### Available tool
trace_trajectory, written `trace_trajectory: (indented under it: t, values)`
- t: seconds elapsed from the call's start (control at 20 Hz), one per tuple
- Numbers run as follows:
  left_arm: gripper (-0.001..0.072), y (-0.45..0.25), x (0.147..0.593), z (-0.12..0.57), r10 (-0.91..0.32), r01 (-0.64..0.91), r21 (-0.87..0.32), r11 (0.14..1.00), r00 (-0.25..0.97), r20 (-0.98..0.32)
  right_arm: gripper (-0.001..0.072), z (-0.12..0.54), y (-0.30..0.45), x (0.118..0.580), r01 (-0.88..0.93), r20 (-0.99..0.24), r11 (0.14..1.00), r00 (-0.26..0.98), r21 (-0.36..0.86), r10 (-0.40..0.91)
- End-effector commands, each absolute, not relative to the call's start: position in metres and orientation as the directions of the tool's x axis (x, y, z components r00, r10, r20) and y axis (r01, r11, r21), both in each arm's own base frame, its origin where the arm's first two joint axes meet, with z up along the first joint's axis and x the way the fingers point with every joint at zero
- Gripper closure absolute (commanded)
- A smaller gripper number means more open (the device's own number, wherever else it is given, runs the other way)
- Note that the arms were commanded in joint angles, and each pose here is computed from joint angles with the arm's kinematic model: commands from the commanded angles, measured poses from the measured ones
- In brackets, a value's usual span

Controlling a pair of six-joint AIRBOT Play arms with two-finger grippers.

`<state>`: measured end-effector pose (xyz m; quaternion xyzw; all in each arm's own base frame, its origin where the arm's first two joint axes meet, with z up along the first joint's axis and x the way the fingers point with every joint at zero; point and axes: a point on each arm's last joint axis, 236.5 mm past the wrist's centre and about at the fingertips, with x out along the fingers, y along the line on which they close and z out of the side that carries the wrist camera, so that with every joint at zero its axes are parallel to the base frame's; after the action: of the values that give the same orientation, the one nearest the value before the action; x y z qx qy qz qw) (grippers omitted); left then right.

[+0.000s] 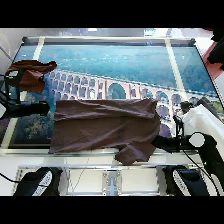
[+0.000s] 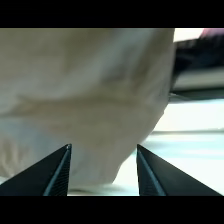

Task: Fold the shirts.

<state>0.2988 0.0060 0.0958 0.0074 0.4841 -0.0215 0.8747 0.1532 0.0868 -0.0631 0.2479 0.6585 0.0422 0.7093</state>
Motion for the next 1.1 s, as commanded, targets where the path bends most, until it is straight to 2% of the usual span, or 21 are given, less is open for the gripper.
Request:
trace_trajectory:
  t: [0.0,0.15,0.45,0.7,1.05]
  values:
    - [0.0004,0.003,0.296,0.097,-0.041,0.048,-0.019,0.999,0.527,-0.849,0.0239,-0.073,0.098,0.142,0.348,-0.894,0.826,0.113,0.444,0.433]
    - [0.0004,0.0,0.296,0.097,-0.054,0.051,-0.032,0.998,0.528,-0.848,0.0239,-0.077,0.094,0.139,0.337,-0.904,0.84,0.099,0.425,0.417]
    - [0.0004,-0.003,0.296,0.097,-0.066,0.053,-0.044,0.998,0.527,-0.847,0.0239,-0.09,0.093,0.124,0.366,-0.911,0.851,-0.021,0.377,0.412]
    - [0.0003,-0.003,0.296,0.097,-0.066,0.053,-0.044,0.998,0.527,-0.847,0.0239,-0.1,0.105,0.148,0.408,-0.885,0.804,0.025,0.433,0.464]
    - [0.0004,-0.003,0.292,0.095,-0.067,0.054,-0.045,0.997,0.512,-0.856,0.024,-0.106,0.101,0.138,0.407,-0.893,0.823,-0.037,0.397,0.449]
